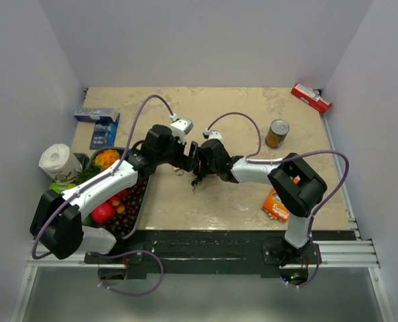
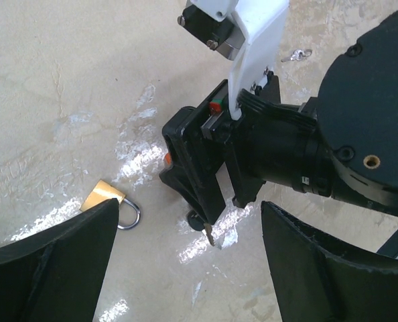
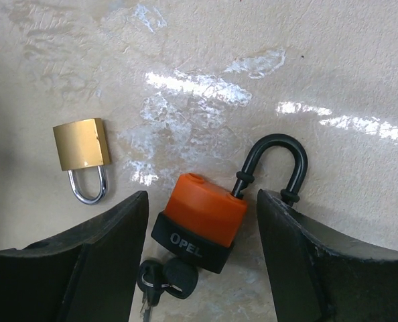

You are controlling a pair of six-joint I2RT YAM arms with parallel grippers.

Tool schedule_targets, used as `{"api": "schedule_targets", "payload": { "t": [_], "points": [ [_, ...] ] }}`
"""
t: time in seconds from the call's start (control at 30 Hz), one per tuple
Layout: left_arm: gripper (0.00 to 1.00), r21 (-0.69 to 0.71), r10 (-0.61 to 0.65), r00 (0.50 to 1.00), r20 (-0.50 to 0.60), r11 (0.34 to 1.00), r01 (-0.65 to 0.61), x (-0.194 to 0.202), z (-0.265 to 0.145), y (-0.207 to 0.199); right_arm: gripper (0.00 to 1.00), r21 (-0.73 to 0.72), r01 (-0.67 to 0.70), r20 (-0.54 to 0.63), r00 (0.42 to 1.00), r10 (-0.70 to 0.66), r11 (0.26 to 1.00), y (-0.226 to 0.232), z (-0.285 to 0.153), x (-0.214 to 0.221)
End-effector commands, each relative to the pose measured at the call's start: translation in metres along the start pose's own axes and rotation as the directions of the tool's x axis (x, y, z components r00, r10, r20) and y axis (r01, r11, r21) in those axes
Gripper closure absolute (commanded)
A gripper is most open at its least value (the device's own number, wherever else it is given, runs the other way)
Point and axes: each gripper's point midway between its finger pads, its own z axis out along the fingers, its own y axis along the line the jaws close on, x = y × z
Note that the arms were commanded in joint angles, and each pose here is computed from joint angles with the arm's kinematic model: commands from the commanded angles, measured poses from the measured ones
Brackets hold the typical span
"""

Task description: Unlock with the key

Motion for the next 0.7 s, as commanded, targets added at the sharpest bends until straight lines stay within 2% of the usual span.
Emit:
{"api": "schedule_targets", "payload": {
  "t": [0.0, 0.23, 0.47, 0.67],
  "points": [
    [0.08, -0.043, 0.002, 0.998, 0.070, 0.999, 0.001, -0.017, -0.012, 0.009, 0.31, 0.064, 0.047, 0.014, 0.999, -0.048, 0.997, -0.007, -0.008, 0.002],
    [0.07, -0.015, -0.176, 0.968, 0.179, 0.983, 0.182, -0.036, -0.029, 0.047, 0.31, 0.148, 0.079, -0.002, 0.997, -0.079, 0.986, -0.014, -0.006, 0.010],
    [0.07, -0.120, -0.131, 0.960, 0.246, 0.979, 0.164, -0.050, -0.050, 0.068, 0.34, 0.220, 0.121, -0.022, 0.993, -0.119, 0.968, -0.022, -0.005, 0.011],
    [0.07, -0.139, -0.109, 0.958, 0.266, 0.979, 0.150, -0.054, -0.057, 0.070, 0.35, 0.287, 0.178, -0.049, 0.984, -0.171, 0.941, -0.026, -0.002, 0.017]
  ]
}}
